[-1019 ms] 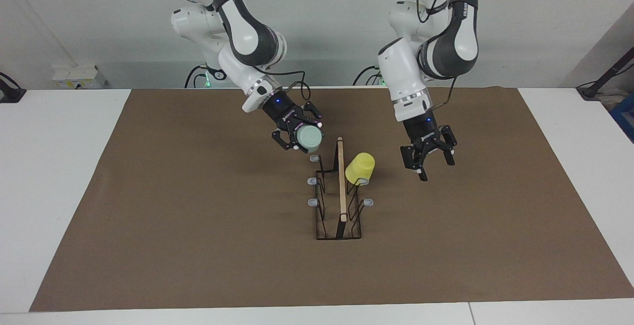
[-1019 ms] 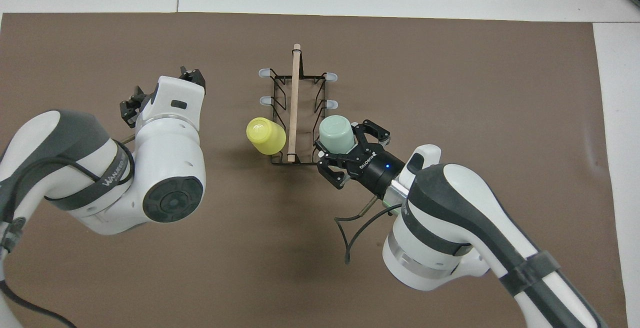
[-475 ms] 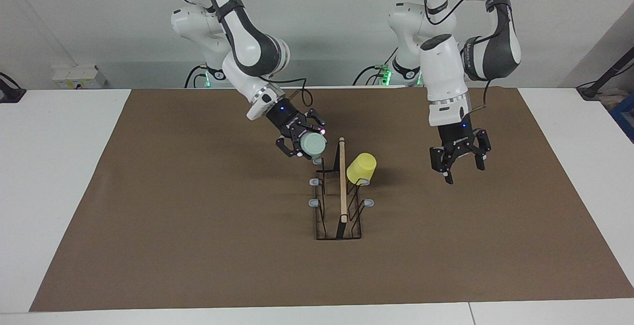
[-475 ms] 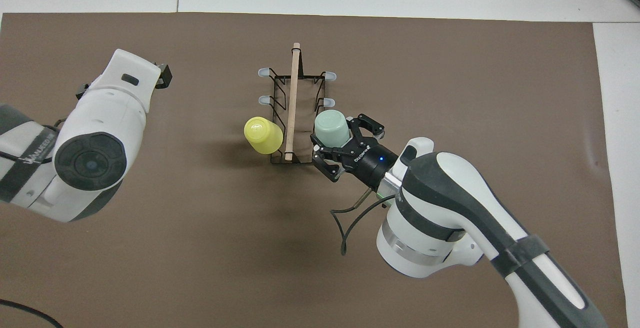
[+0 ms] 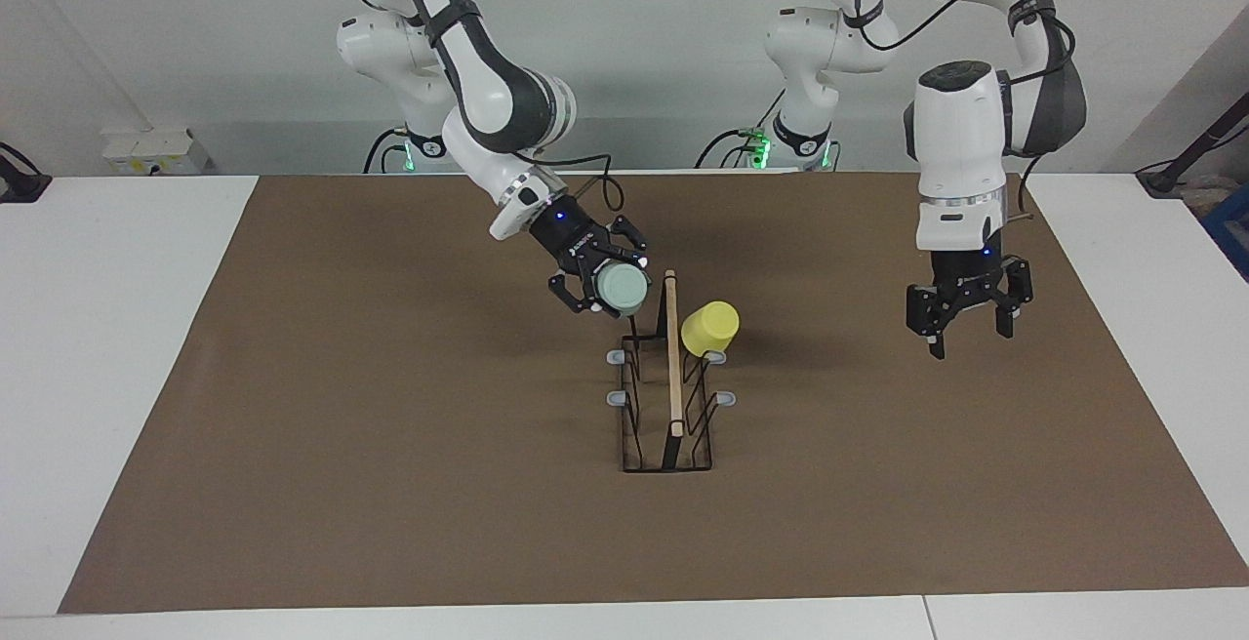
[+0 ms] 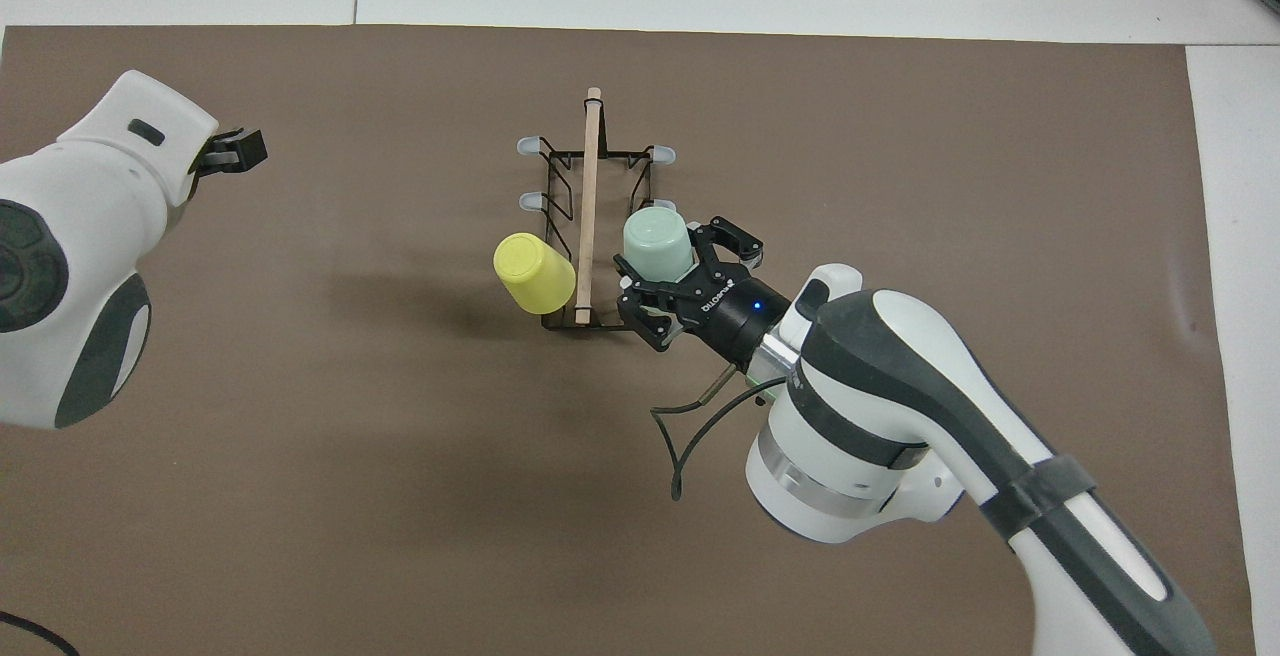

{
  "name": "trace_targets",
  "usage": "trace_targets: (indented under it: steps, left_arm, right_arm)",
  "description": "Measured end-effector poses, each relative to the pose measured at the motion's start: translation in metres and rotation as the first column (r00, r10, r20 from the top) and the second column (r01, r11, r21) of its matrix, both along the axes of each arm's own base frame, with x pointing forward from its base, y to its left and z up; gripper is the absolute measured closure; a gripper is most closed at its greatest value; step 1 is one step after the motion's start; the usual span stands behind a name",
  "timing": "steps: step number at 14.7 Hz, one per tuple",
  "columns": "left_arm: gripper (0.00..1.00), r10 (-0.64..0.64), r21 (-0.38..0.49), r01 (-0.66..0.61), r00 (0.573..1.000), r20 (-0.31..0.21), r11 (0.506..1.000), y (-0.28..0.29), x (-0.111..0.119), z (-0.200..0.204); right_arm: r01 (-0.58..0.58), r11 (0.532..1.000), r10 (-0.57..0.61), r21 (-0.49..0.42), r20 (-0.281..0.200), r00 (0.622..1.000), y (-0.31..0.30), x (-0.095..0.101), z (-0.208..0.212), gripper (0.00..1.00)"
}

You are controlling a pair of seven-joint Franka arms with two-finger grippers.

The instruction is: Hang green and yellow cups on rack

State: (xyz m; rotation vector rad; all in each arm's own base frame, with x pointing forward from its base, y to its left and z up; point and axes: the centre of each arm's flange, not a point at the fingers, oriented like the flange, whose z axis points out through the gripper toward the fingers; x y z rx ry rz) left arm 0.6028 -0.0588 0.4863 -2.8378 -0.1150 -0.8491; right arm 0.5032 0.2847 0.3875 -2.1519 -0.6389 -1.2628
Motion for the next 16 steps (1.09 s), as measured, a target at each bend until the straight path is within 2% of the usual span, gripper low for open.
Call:
trace_targets:
  steps: [3,6,8,11,16]
  left_arm:
    - [0.00,-0.022,-0.009,0.022,0.998,-0.056,1.000,0.016,0.003,0.009]
    - [0.00,-0.069,-0.070,0.059,0.985,-0.159,0.996,0.036,0.006,0.028]
    - [0.00,-0.115,-0.107,0.094,0.972,-0.207,0.990,0.055,0.004,0.044]
    - [0.00,-0.150,-0.113,0.124,0.955,-0.256,0.986,0.068,-0.010,0.065]
    - [0.00,-0.228,-0.117,0.198,0.891,-0.393,0.973,0.083,-0.039,0.096]
  right_arm:
    - [0.002,1.000,-0.002,-0.005,-0.002,1.000,0.000,0.000,-0.001,0.34]
    - [-0.003,1.000,0.003,-0.017,-0.004,1.000,0.000,0.000,-0.007,0.34]
    - [-0.013,0.999,0.013,-0.038,-0.002,1.000,0.000,0.001,-0.016,0.34]
    - [0.007,1.000,-0.007,-0.021,-0.017,1.000,0.004,-0.002,-0.025,0.34]
    - [0.025,1.000,-0.024,-0.008,0.018,1.000,0.008,-0.012,-0.041,0.34]
